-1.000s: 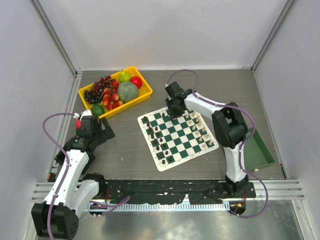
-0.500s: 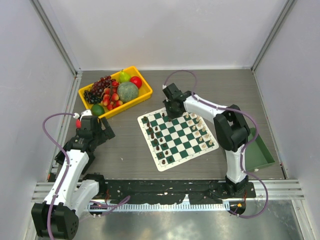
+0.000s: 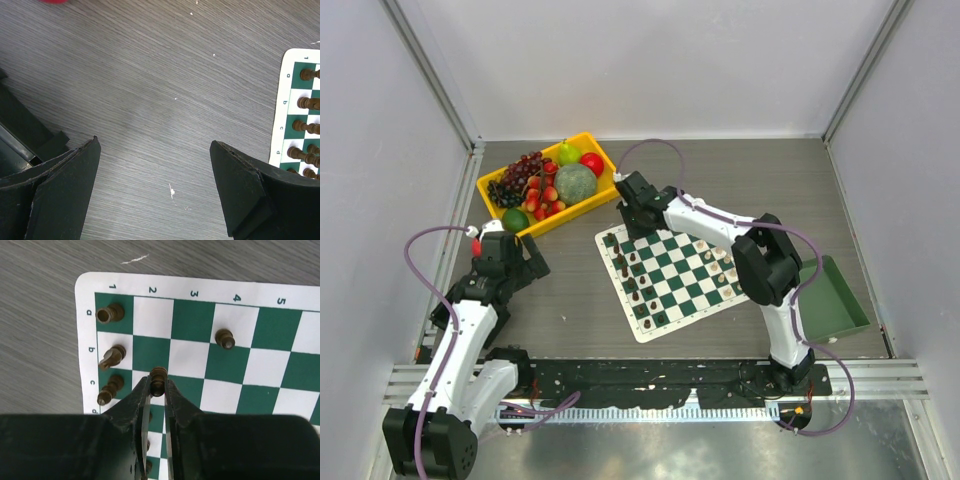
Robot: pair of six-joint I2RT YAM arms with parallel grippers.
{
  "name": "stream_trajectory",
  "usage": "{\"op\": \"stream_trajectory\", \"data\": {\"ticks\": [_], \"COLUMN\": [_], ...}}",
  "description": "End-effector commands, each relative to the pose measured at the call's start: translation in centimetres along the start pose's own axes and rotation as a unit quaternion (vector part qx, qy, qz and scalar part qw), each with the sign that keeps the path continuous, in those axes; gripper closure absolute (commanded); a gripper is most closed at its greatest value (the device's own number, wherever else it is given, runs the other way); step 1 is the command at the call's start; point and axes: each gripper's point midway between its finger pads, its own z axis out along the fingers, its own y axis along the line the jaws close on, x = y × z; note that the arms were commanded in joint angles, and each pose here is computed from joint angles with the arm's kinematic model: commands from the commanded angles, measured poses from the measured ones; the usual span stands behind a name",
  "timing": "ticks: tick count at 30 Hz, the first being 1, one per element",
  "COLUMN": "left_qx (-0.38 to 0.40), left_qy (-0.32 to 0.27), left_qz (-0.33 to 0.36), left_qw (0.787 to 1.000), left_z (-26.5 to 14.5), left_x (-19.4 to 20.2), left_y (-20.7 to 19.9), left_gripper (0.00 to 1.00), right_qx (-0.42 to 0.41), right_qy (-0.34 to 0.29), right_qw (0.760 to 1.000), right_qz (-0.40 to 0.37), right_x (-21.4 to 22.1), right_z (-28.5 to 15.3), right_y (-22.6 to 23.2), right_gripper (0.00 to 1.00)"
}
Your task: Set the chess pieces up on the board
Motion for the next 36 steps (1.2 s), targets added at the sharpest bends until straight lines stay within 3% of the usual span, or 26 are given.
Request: {"op": "stream_trajectory", "data": {"ticks": [1,31,36], "left_qx": [0.001,0.004,0.001], "left_qy": [-0.018,-0.018,-0.021], "left_qz": [0.001,0.000,0.001], "left_qw": [1.000,1.000,1.000], "left_z": [-0.2,-0.3,-0.4], "left_x": [-0.9,-0.9,-1.1], "left_y": [0.0,-0.1,0.0], "left_gripper": [0.01,0.01,0.01], "right_qx": [0.010,0.013,0.009], "right_qy": [-0.023,0.017,0.012], "right_qw": [1.000,0.999,0.999], "right_qz": [-0.007,-0.033,-0.033], "right_x": [-1.7,0.2,-0.2], "right_z": [0.7,3.5,2.9], "right_y": [0.5,2.1,2.2], "right_gripper": [0.82,0.81,0.70]}}
